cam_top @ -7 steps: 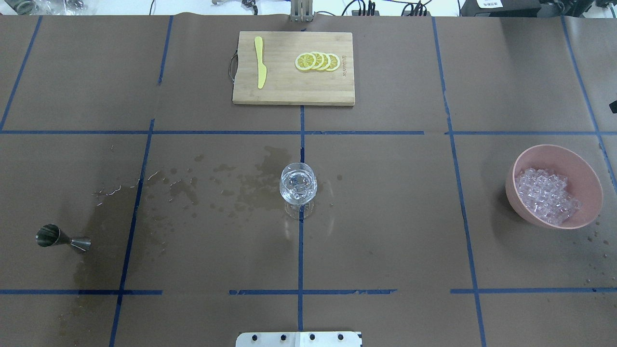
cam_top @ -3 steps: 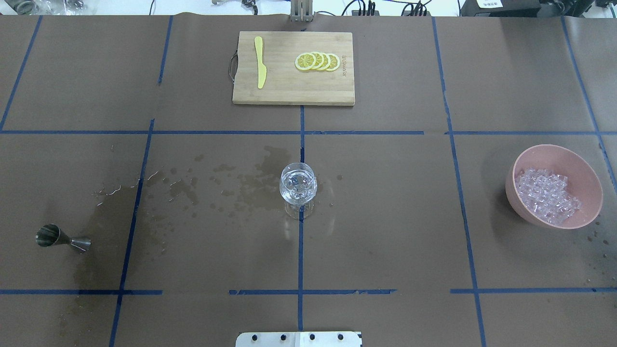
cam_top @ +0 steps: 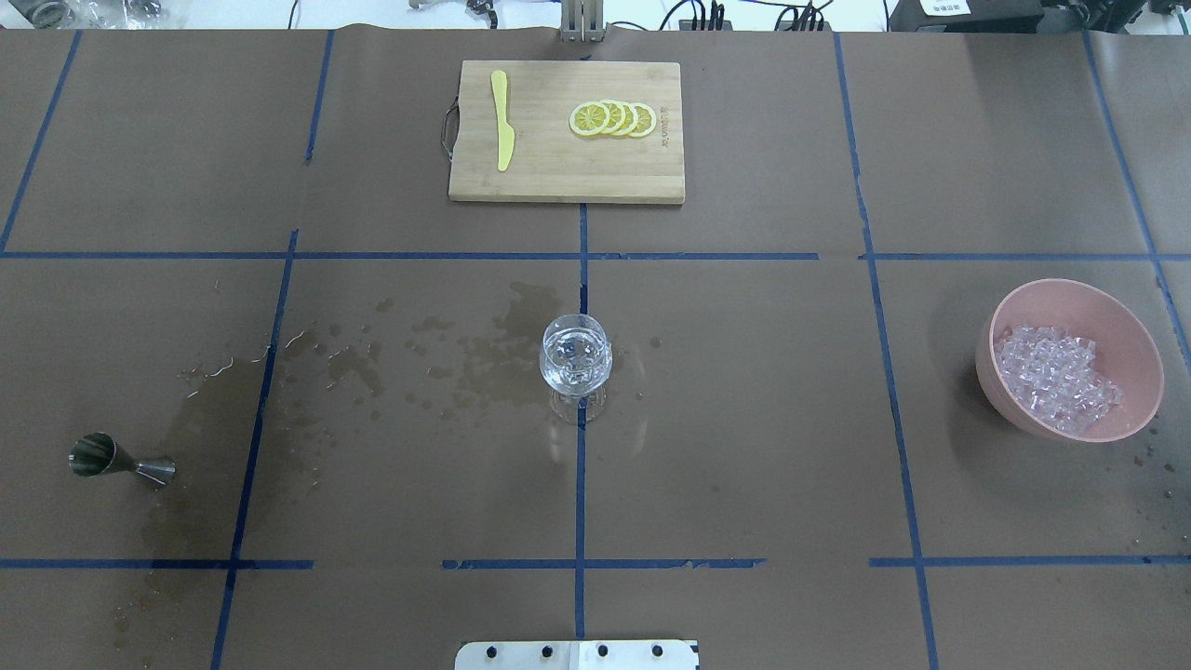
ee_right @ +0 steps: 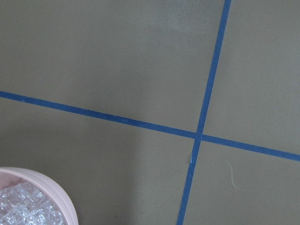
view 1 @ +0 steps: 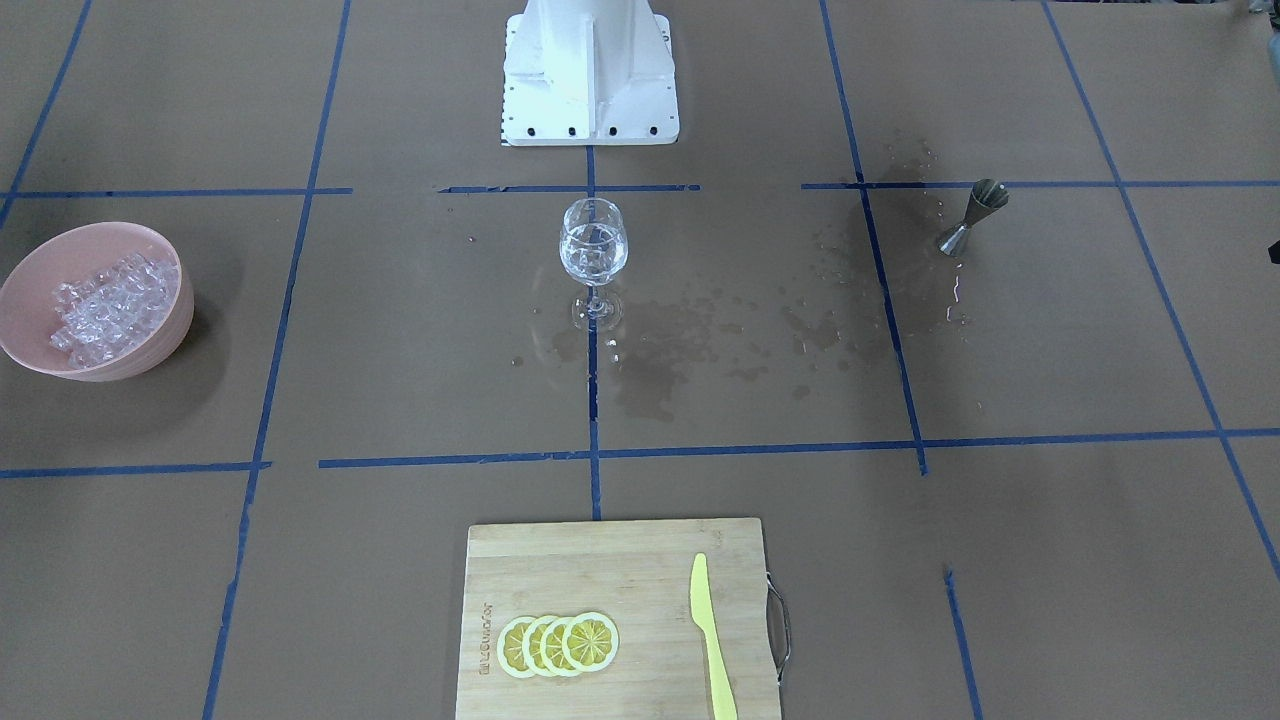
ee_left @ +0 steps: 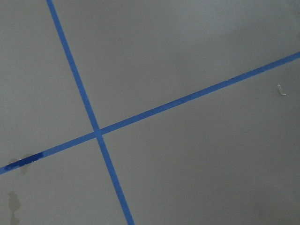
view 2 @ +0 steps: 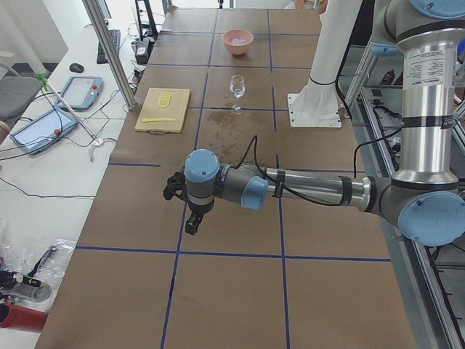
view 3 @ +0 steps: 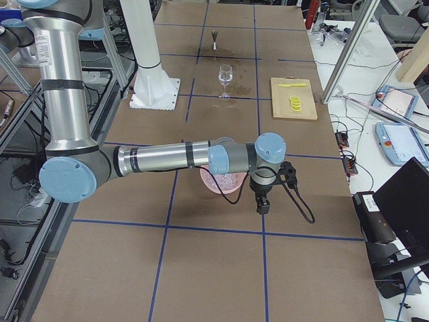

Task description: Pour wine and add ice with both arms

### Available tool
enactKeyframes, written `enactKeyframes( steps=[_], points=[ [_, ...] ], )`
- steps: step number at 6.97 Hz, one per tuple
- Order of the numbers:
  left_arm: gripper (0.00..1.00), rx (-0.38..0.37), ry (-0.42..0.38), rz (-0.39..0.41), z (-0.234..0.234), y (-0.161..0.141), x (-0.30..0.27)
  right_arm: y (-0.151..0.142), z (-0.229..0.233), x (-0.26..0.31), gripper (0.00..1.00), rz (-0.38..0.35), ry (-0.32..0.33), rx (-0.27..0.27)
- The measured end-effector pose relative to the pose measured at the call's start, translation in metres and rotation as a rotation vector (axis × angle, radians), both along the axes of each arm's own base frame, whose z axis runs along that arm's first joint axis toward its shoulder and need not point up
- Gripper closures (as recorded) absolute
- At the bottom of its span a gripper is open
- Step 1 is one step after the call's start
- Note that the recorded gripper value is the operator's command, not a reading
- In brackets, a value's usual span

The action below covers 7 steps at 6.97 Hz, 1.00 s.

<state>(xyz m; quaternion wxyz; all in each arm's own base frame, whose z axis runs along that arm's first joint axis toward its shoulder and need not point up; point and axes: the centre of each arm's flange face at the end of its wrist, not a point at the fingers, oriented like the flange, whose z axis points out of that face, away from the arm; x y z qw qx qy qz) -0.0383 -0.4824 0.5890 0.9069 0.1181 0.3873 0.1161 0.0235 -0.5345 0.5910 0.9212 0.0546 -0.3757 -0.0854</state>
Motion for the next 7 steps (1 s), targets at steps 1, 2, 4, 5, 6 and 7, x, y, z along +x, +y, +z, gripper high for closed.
enactKeyframes(
  steps=[1,2,4,5,6,7],
  points=[
    [0.00,-0.028,0.000,-0.033,0.000,0.009,-0.023,0.001,0.001,0.000,0.00,0.000,0.000,0.001],
    [0.00,-0.047,0.004,-0.057,0.007,0.022,-0.037,0.001,0.001,0.000,0.00,0.000,-0.001,0.000],
    [0.00,0.016,0.003,-0.061,0.020,0.029,-0.040,0.002,0.002,0.001,0.00,0.001,-0.002,0.000],
    [0.00,0.033,-0.002,-0.061,0.033,0.030,-0.040,0.002,0.002,0.000,0.00,0.001,-0.003,0.001],
    [0.00,0.022,-0.005,-0.060,0.048,0.030,-0.040,0.002,0.002,0.001,0.00,0.001,-0.002,0.004],
    [0.00,0.017,-0.006,-0.058,0.054,0.029,-0.039,0.003,0.003,0.001,0.00,0.002,0.003,0.003]
  ],
)
